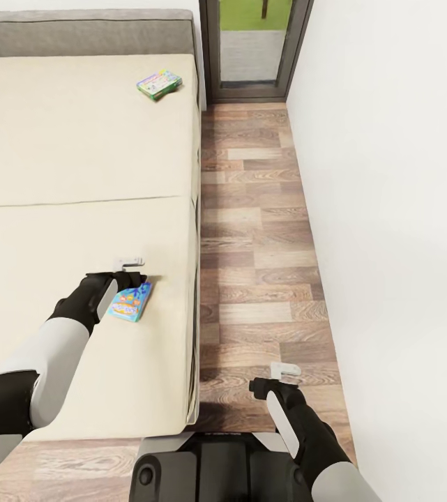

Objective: Put all the toys in the child's room - the three board games (two on the bed and one on the table), the two jigsaw puzzles on the table, and the tennis ball on the table - inside the toy box on the table in the child's room.

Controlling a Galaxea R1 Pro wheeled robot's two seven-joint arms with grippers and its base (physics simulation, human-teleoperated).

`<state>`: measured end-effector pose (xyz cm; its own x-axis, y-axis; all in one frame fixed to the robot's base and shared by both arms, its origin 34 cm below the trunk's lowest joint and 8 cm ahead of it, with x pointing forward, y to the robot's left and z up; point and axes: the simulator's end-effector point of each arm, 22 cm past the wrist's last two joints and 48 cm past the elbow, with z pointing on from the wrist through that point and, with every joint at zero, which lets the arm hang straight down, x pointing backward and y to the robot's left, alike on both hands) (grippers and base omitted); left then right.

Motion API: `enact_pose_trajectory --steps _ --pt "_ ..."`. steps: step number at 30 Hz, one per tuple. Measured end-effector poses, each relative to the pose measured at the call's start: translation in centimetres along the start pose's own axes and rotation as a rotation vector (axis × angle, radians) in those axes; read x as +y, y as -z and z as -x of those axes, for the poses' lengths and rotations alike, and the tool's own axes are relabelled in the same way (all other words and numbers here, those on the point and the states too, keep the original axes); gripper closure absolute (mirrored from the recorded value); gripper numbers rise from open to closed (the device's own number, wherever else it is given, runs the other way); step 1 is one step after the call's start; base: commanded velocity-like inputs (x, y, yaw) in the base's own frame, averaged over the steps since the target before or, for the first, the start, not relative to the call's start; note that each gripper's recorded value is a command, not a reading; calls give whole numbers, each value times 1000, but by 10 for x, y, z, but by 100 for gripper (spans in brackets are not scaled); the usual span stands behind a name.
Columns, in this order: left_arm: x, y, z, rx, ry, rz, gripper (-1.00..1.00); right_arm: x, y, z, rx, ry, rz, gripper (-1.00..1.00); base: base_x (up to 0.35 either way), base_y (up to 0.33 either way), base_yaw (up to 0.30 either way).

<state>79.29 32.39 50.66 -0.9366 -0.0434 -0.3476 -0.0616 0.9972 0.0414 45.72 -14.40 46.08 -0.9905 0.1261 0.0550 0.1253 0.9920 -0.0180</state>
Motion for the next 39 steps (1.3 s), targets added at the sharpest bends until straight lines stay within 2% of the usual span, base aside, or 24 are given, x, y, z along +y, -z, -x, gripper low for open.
enact_pose_trajectory --steps 21,39 --pt "2 0 0 -1 9 -4 -100 0 0 0 0 -1 0 -100 0 0 0" --pt "1 0 1 -2 -5 -1 -100 0 0 0 0 0 0 -100 0 0 0"
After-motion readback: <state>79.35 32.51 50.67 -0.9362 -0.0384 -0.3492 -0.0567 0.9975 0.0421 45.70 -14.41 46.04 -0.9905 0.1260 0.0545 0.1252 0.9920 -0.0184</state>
